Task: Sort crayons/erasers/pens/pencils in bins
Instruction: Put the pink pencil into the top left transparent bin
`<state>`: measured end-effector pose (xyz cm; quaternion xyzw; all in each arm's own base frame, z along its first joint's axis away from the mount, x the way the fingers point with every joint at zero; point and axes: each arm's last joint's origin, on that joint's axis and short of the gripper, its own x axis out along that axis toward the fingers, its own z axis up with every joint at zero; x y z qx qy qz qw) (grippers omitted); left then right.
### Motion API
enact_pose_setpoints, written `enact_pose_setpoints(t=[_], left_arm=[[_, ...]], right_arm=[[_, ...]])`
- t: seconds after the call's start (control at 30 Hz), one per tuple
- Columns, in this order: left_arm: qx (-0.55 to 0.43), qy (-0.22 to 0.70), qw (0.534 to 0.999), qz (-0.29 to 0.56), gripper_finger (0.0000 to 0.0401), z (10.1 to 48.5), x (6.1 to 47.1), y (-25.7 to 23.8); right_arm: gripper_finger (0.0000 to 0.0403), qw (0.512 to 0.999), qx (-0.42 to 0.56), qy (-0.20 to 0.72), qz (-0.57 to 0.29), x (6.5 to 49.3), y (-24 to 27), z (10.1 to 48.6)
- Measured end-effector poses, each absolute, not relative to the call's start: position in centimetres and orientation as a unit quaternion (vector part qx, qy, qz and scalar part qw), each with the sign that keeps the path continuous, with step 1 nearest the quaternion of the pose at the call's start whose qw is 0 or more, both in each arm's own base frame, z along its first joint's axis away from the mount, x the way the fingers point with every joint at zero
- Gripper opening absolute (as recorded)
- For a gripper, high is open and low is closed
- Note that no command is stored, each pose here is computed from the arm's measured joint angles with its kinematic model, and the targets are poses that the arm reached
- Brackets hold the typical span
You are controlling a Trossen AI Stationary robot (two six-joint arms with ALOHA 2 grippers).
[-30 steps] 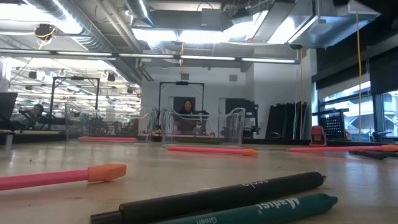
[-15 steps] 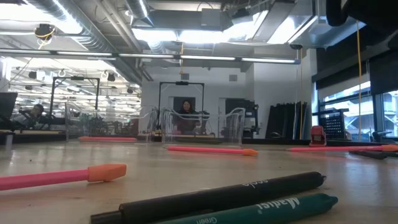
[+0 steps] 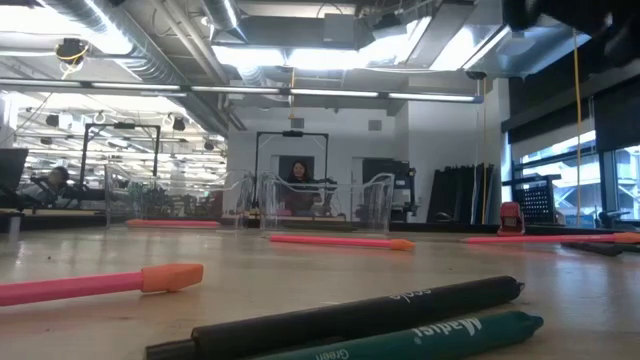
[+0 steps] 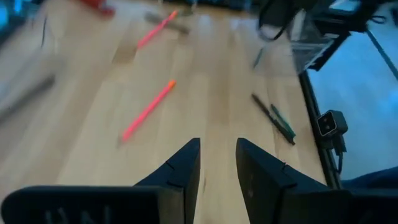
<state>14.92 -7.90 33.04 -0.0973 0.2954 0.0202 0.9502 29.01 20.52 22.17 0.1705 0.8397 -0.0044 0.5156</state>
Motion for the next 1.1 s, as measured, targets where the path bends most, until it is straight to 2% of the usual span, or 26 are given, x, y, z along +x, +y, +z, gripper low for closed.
enact_pose_setpoints(t=[0.1, 0.3, 0.5, 0.63, 0.8, 0.93, 1.1], left_arm=[[-0.168, 0.336, 0.925, 0.06, 0.0095, 32.3, 14.4, -7.6], [-0.284, 0.395, 0.864, 0.133, 0.0095, 31.2, 13.3, -7.1], [-0.394, 0.452, 0.784, 0.163, 0.0095, 30.7, 12.6, -7.2], [-0.412, 0.46, 0.766, 0.179, 0.0095, 30.6, 12.4, -7.1], [-0.41, 0.458, 0.768, 0.182, 0.0095, 30.6, 12.4, -7.1], [-0.408, 0.456, 0.769, 0.182, 0.0095, 30.6, 12.4, -7.1], [-0.406, 0.451, 0.773, 0.186, 0.0095, 30.6, 12.4, -7.0]], right_arm=[[0.0131, 0.536, 0.147, 0.831, -0.009, 29.3, 20.4, 23.9], [0.0131, 0.613, 0.094, 0.784, -0.03, 30.1, 20.1, 27.7], [0.0132, 0.73, 0.054, 0.677, -0.075, 31.2, 18.2, 32.4], [0.0132, 0.778, 0.036, 0.615, -0.12, 31.7, 16.0, 34.6], [0.0132, 0.778, 0.065, 0.603, -0.164, 33.0, 11.8, 35.2], [0.0132, 0.781, 0.107, 0.602, -0.128, 35.0, 8.5, 34.7], [0.0132, 0.786, 0.134, 0.598, -0.085, 37.0, 4.9, 32.2]])
